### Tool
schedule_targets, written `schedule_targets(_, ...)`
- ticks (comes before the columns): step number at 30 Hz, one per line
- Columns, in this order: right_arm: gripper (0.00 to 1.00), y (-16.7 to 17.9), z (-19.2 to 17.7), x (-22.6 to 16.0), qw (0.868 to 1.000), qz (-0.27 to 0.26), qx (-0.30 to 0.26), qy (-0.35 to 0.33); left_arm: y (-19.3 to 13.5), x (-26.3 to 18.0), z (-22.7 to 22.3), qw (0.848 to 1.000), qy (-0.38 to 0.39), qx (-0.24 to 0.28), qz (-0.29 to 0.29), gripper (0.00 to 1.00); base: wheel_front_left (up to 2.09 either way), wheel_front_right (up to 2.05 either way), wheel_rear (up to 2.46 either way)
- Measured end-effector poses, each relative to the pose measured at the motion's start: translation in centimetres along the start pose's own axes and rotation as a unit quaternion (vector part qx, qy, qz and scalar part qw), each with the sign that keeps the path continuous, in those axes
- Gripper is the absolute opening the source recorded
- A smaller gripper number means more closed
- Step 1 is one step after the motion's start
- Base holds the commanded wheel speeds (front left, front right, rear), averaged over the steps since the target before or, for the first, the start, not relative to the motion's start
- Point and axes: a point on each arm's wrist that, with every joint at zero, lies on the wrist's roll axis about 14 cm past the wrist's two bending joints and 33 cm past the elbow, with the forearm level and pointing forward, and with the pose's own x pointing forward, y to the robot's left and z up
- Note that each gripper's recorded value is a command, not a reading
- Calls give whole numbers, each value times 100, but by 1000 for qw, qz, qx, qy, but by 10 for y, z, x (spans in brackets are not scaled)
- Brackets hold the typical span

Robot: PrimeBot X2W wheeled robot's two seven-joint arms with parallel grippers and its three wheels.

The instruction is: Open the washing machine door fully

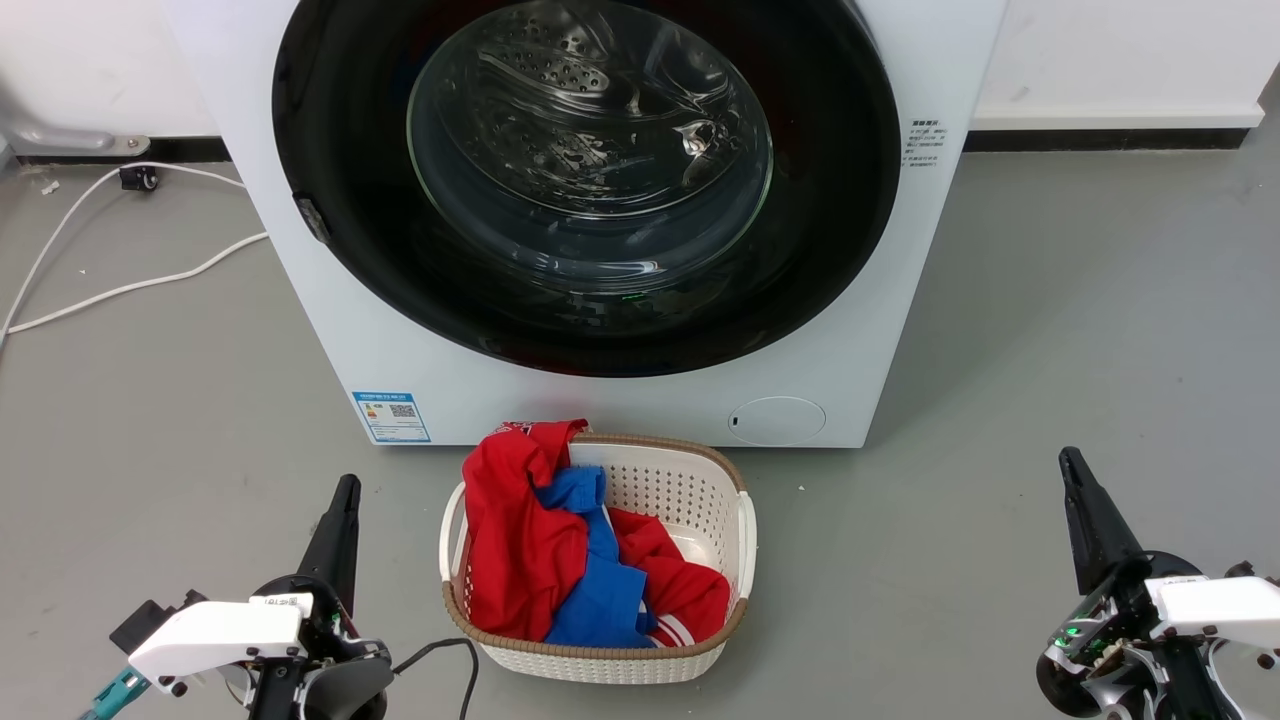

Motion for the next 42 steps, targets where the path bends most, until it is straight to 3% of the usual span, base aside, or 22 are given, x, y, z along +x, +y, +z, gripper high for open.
schedule_targets(32,0,0,0,0,1000,0,-1,1,0,0,0,1000,0,0,0,0,0,0,0)
schedule_targets(33,100,-1,0,-1,1000,-2,-1,0,1,0,0,1000,0,0,2,100,0,0,0)
schedule_targets(38,100,-25,0,-12,999,-38,2,-4,25,-12,-1,999,-3,-4,37,100,0,0,0)
schedule_targets(42,100,-25,3,-13,999,-38,-13,-12,22,-12,2,999,-11,9,33,100,0,0,0)
